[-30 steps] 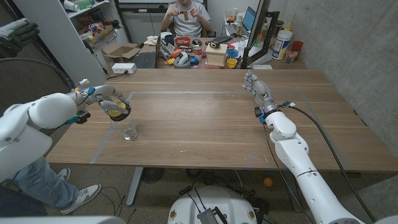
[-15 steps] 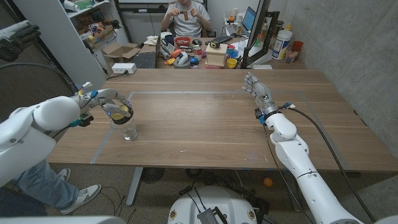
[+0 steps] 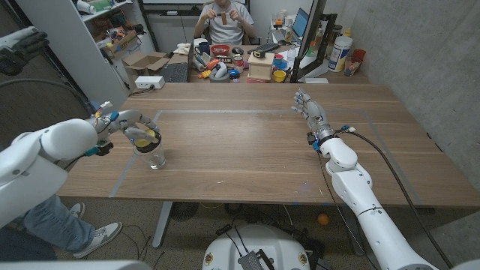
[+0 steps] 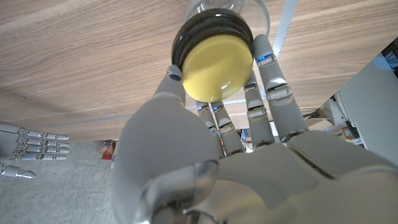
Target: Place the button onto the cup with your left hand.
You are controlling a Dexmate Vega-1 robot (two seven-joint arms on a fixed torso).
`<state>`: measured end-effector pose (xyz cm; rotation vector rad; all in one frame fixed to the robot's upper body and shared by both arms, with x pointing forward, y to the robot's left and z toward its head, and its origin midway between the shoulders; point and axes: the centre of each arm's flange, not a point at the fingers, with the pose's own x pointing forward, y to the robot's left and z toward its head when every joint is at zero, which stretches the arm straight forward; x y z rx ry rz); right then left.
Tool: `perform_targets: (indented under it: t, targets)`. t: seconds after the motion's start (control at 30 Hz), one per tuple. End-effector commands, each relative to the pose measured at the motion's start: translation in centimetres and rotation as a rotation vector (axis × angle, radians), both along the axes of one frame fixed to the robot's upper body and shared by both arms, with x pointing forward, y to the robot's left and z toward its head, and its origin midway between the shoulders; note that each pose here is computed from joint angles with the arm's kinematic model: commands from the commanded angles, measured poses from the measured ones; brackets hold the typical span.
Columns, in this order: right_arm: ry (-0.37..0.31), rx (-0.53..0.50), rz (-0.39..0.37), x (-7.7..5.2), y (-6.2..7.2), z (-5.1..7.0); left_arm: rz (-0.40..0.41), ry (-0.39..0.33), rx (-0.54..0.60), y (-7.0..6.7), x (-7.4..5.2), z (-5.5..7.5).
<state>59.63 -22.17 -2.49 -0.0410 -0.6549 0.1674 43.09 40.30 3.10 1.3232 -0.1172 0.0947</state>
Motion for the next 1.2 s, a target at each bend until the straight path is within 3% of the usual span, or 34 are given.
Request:
perform_targets:
  t: [0.03, 1.2]
  targets:
    - [0.011, 0.002, 0.01, -0.01, 0.01, -0.52, -0.001, 0.007, -0.001, -0.1, -0.81, -0.09]
    - [0.019, -0.028, 0.022, -0.28, 0.81, 0.31, -0.03, 0.006, -0.065, 0.47, -1.54, -0.3]
